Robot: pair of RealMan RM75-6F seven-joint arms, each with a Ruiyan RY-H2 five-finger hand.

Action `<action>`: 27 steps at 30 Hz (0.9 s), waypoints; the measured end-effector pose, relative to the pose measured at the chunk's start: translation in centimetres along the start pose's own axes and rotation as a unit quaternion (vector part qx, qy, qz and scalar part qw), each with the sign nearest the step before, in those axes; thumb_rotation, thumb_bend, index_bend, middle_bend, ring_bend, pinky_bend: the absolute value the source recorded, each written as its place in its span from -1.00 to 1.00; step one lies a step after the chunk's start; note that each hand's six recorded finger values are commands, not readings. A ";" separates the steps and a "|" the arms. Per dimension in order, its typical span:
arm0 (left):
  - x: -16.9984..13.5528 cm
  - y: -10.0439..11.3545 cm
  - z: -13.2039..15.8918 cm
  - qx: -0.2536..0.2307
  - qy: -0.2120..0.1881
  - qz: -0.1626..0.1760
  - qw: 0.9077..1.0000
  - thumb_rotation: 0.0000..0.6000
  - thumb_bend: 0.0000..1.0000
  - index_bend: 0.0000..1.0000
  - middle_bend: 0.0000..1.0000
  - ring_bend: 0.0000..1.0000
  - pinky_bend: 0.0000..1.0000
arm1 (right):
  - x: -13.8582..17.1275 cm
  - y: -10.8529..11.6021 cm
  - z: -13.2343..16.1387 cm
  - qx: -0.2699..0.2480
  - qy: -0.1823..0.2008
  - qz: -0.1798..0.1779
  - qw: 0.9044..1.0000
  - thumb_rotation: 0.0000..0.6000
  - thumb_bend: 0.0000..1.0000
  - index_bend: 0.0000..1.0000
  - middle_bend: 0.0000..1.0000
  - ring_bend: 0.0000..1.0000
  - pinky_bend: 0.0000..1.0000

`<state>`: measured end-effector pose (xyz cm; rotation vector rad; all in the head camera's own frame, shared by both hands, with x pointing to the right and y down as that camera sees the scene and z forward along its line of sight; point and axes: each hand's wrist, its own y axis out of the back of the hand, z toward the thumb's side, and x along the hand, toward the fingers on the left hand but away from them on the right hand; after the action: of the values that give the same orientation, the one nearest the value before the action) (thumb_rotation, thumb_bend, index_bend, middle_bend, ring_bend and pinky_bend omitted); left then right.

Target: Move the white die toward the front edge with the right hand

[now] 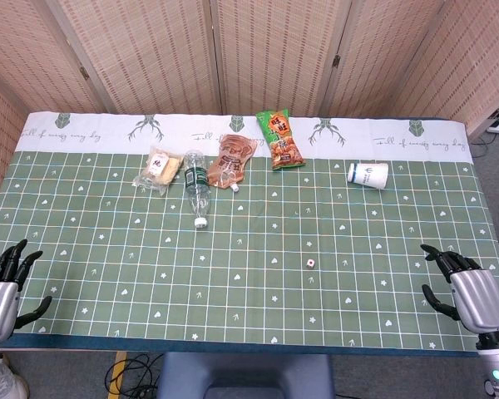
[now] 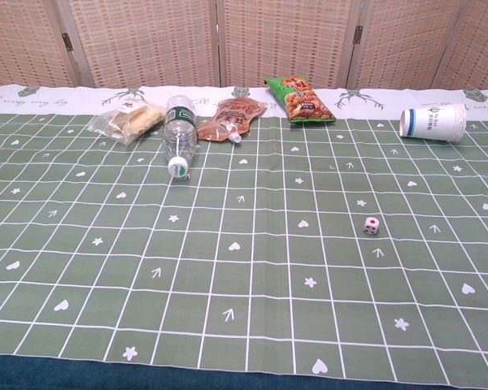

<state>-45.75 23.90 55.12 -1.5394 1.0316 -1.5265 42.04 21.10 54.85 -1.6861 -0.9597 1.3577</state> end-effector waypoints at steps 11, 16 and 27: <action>0.1 -0.1 0.1 0.001 0.000 -0.003 1.000 1.00 -0.45 -0.65 -1.00 -0.92 -0.70 | -0.2 0.1 0.2 -0.001 0.005 -0.007 1.000 1.00 -0.38 -0.60 -0.28 -0.39 -0.21; 0.1 -0.2 -0.1 0.001 0.003 -0.004 1.000 1.00 -0.45 -0.65 -1.00 -0.92 -0.70 | -0.6 0.2 0.8 -0.001 0.014 -0.018 1.000 1.00 -0.38 -0.56 -0.19 -0.29 -0.17; -0.1 -0.4 0.0 0.000 0.000 -0.006 1.000 1.00 -0.45 -0.65 -1.00 -0.92 -0.70 | -4.8 -2.1 5.9 0.028 0.086 -0.004 0.996 1.00 -0.38 -0.50 0.41 0.51 0.54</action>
<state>-45.76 24.17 55.48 -1.5493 1.0231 -1.5347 35.28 18.27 57.88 -1.7244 -0.8215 1.2002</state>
